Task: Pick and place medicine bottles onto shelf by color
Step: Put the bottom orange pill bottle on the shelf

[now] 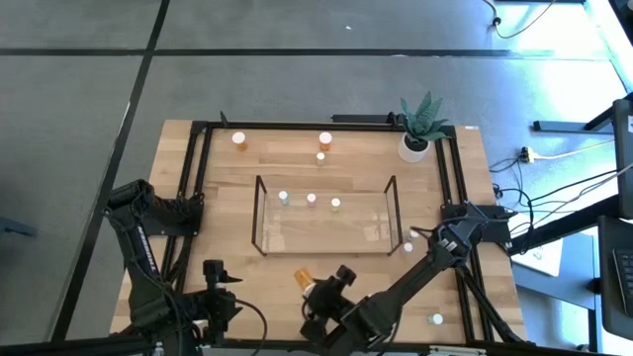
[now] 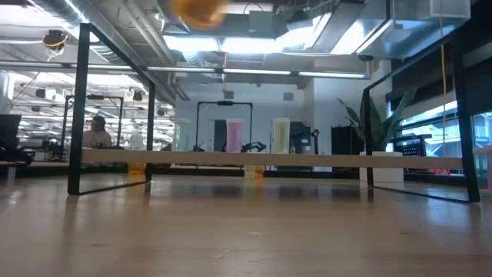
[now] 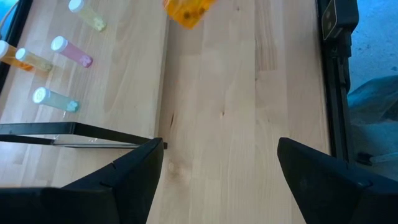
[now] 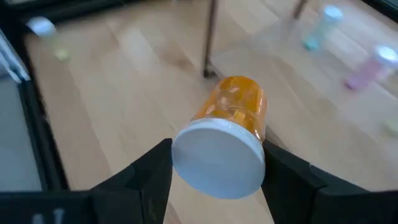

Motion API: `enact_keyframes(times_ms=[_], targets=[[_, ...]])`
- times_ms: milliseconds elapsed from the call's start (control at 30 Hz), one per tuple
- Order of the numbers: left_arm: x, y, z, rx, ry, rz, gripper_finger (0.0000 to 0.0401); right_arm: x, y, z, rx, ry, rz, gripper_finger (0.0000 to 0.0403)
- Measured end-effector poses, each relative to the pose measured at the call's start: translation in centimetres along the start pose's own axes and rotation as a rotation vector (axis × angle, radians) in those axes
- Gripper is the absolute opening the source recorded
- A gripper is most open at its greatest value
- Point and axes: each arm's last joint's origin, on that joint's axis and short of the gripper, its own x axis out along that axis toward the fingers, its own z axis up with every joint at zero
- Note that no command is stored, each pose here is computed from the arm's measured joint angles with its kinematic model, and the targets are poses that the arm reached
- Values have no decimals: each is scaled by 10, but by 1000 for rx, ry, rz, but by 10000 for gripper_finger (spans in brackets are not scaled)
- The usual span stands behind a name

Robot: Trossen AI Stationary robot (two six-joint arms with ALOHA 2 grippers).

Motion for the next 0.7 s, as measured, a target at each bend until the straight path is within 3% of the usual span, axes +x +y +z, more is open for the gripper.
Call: enact_keyframes(times_ms=[367,700], targets=[[0,0,0,0,0,0,309,-44,-60,37,80,262,-95,209],[2,2,4,23,-36,23,309,-28,-111,96,119,565,51,209]])
